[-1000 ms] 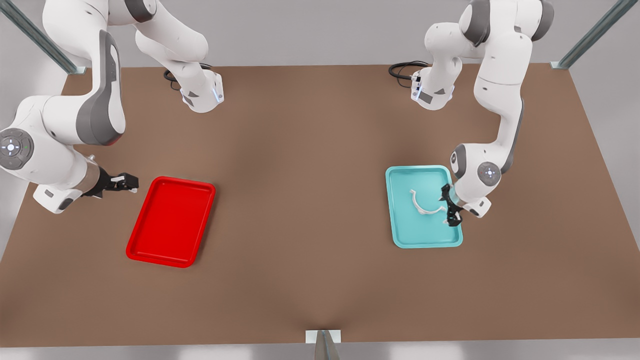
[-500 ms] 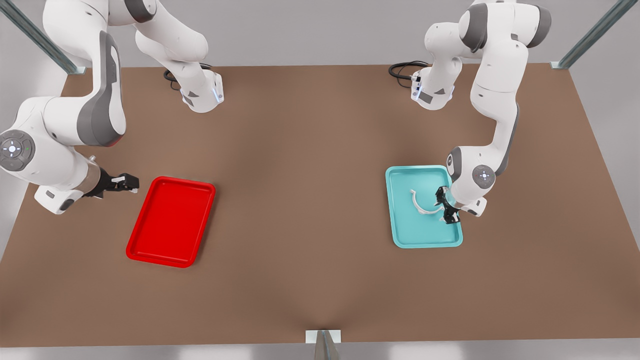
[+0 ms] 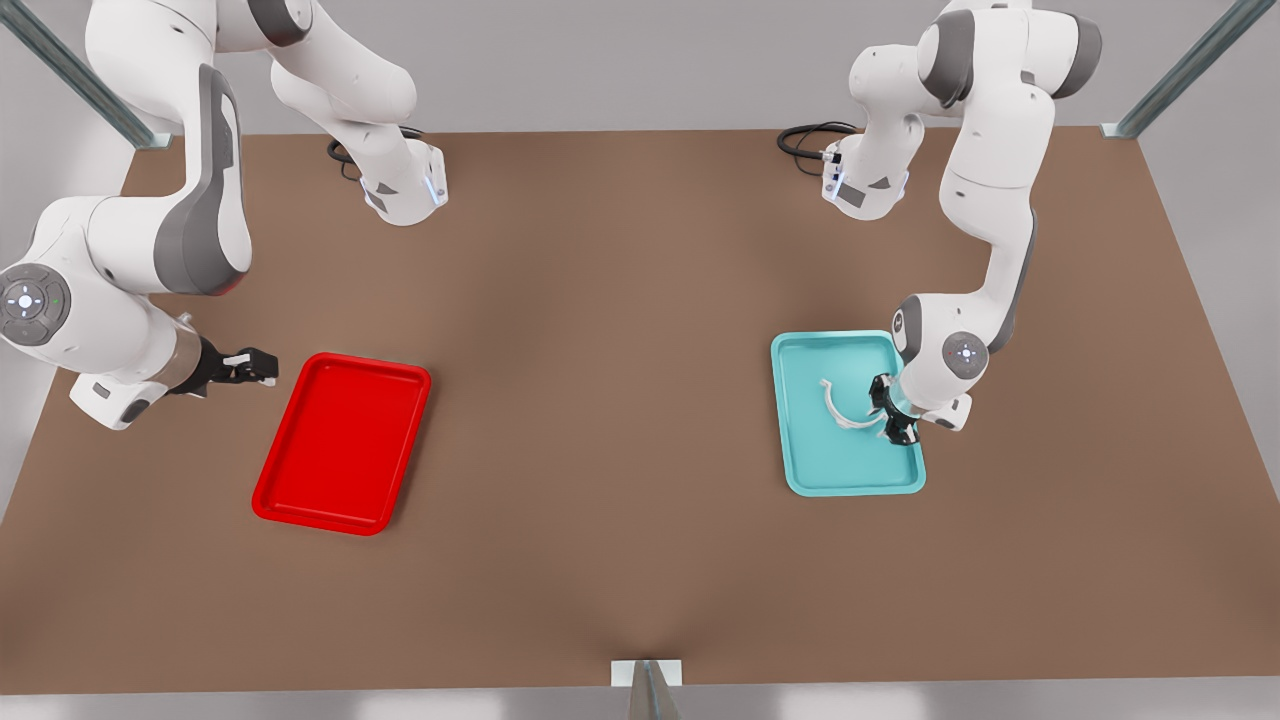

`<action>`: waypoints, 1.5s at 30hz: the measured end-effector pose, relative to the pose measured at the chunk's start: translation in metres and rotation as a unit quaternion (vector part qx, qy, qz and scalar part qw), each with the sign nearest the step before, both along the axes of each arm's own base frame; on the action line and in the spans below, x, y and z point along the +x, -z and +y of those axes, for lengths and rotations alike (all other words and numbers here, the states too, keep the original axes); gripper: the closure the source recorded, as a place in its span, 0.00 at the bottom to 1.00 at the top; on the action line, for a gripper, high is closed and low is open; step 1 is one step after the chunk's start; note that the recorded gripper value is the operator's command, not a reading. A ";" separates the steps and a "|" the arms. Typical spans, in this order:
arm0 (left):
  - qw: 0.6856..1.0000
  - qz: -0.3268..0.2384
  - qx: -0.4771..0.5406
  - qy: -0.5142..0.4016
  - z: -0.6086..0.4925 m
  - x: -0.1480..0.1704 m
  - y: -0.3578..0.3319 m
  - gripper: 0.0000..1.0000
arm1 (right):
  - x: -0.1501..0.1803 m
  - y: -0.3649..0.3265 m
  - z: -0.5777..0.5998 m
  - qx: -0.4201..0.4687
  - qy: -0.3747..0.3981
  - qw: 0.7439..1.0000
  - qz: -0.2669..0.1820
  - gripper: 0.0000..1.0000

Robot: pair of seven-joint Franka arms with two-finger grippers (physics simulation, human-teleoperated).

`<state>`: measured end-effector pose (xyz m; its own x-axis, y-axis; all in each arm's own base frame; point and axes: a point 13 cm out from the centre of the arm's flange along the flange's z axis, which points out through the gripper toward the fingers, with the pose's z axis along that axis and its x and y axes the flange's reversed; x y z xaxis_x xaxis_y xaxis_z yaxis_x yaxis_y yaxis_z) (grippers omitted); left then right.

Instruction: Take the drainage pipe clamp from the left arm, pass it to the right arm, and place it in the plate on the right side

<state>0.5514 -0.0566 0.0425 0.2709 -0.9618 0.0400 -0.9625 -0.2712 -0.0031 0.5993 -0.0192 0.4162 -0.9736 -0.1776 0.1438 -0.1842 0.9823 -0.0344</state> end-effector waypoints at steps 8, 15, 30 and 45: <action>1.000 0.001 0.000 -0.012 0.001 0.000 0.000 0.71 | -0.001 0.002 0.000 0.000 0.000 1.000 0.002 0.00; 1.000 0.001 -0.002 -0.021 0.001 0.000 -0.001 0.79 | -0.001 0.003 -0.001 0.000 0.000 1.000 0.003 0.00; 1.000 0.006 -0.014 -0.016 -0.020 0.008 -0.049 0.79 | -0.001 0.008 -0.005 0.000 0.002 1.000 0.003 0.00; 0.998 0.032 -0.054 0.003 -0.236 0.003 -0.129 0.79 | 0.013 0.025 0.002 0.005 -0.004 1.000 0.009 0.00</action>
